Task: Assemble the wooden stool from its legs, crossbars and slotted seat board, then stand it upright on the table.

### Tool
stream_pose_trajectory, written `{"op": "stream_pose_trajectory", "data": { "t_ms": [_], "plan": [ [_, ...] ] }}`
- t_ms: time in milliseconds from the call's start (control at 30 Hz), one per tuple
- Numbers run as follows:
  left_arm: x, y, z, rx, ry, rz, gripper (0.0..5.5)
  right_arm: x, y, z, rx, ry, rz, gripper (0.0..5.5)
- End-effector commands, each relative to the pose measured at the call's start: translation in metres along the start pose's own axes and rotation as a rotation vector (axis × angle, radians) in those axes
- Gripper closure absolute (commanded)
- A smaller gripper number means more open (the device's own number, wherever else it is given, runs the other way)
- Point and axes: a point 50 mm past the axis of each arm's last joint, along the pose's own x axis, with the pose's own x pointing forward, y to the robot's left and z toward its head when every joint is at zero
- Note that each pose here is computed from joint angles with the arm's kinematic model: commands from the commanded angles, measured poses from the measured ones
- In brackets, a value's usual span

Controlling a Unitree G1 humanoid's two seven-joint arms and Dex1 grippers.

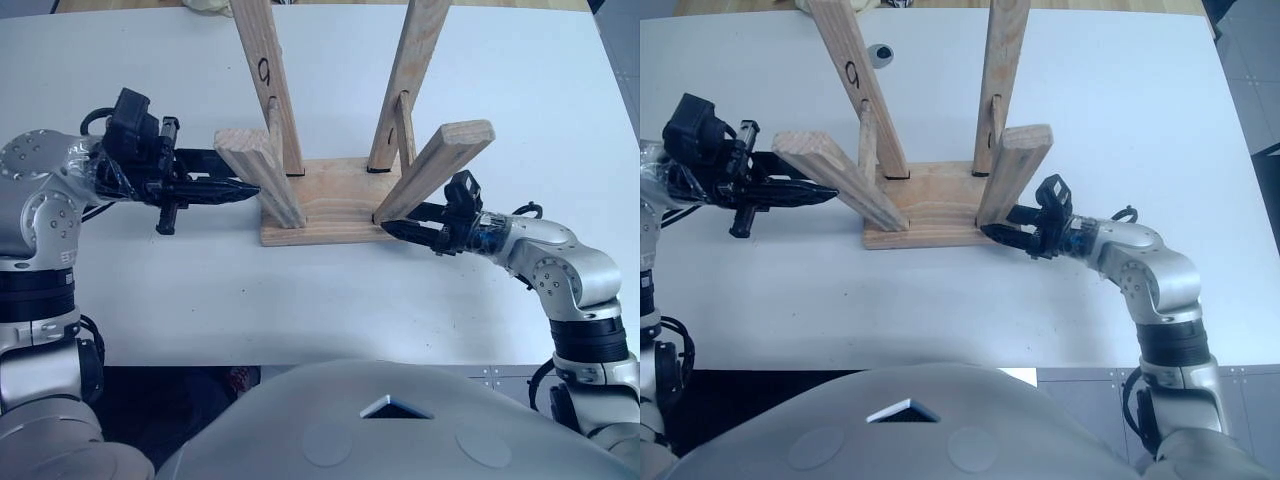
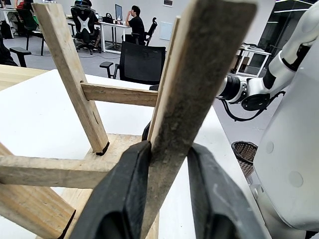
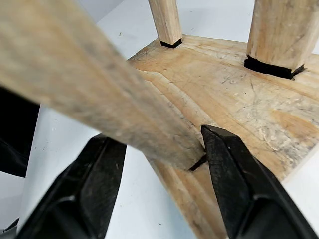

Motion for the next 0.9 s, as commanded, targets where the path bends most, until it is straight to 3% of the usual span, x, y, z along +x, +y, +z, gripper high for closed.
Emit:
{"op": "stream_pose_trajectory", "data": {
  "t_ms": [33, 133, 433, 467, 733, 900],
  "plan": [
    [0.004, 0.000, -0.005, -0.038, 0.001, -0.026, 4.48, 0.006, 0.005, 0.002, 0.014, -0.037, 0.056, 2.86],
    [0.003, 0.003, -0.004, -0.029, -0.008, 0.010, 4.48, 0.004, 0.005, -0.006, 0.023, -0.008, 0.078, 3.20],
    [0.003, 0.008, 0.001, -0.044, -0.049, 0.081, 4.48, 0.000, -0.002, -0.019, 0.041, 0.040, 0.078, 3.48],
    [0.004, 0.008, 0.000, -0.055, -0.044, 0.080, 4.12, 0.000, -0.002, -0.019, 0.040, 0.040, 0.080, 3.49],
    [-0.001, -0.001, 0.005, -0.033, -0.109, 0.096, 2.97, 0.001, -0.004, -0.019, 0.036, 0.046, 0.076, 3.70],
    [-0.026, -0.009, 0.015, 0.038, -0.262, 0.163, 2.93, 0.001, -0.002, -0.022, 0.036, 0.054, 0.067, 3.73]
  ]
}}
